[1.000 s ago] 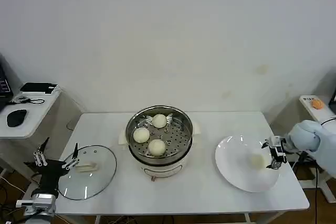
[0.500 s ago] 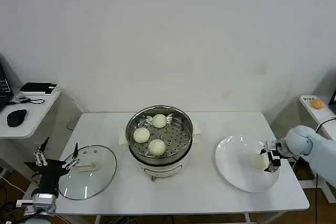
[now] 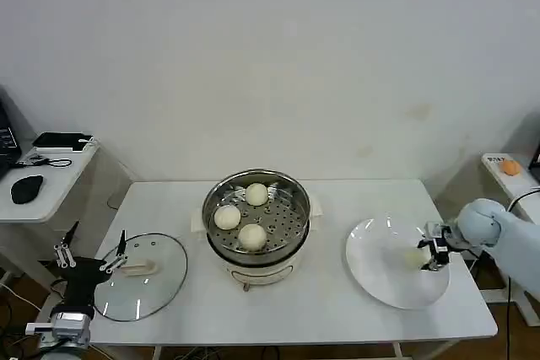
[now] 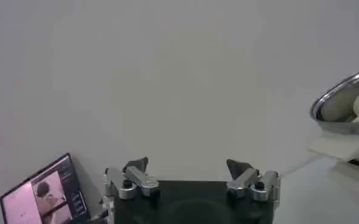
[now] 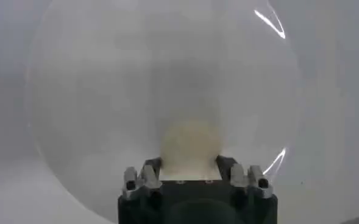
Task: Take steamed baozi put them in steamer then cover it.
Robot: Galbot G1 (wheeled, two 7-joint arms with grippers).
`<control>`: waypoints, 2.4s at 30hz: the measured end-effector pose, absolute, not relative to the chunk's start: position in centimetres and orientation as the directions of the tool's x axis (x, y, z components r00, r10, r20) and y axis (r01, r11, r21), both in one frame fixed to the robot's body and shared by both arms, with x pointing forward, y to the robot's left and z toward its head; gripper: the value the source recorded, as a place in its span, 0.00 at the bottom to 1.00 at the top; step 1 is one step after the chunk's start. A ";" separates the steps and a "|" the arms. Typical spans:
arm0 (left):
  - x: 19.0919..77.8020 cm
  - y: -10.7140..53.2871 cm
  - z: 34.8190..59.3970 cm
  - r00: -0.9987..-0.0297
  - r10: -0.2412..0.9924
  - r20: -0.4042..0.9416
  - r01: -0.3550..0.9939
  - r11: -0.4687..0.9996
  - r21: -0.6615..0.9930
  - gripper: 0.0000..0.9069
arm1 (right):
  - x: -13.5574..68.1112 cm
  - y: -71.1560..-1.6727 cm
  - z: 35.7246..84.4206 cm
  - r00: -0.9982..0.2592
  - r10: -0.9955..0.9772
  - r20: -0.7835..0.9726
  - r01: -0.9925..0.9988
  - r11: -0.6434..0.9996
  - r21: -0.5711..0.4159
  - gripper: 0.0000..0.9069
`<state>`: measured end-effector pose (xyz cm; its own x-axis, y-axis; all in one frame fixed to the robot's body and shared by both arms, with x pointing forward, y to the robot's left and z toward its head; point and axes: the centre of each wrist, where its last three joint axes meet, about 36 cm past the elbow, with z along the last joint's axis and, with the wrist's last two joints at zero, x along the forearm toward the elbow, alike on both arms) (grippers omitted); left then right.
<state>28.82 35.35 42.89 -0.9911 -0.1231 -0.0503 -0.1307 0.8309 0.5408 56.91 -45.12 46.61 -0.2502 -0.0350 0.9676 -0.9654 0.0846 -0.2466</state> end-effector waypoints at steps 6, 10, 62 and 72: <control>29.0 35.5 43.1 -0.991 -0.120 -0.058 -0.132 0.828 0.546 1.00 | 57.7 -44.5 50.5 -0.289 -0.049 0.956 -0.955 0.079 -0.285 0.70; 29.1 35.3 43.0 -0.992 -0.116 -0.057 -0.128 0.830 0.543 1.00 | 58.7 -42.9 54.4 -0.344 -0.092 0.934 -0.938 0.077 -0.338 0.70; 29.0 35.0 44.3 -0.987 -0.126 -0.105 -0.163 0.827 0.538 1.00 | 63.8 -11.3 58.1 -0.293 -0.292 0.910 -0.956 0.124 -0.268 0.71; 28.9 35.0 44.3 -0.986 -0.127 -0.106 -0.164 0.827 0.539 1.00 | 63.9 -11.3 56.7 -0.305 -0.284 0.909 -0.951 0.132 -0.278 1.00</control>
<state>28.95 35.02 44.35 -0.9863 -0.1265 -0.1058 -0.1638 0.8265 0.5386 63.91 -11.30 56.74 -0.3055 -0.2838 0.9089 -0.9513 0.1322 -0.2785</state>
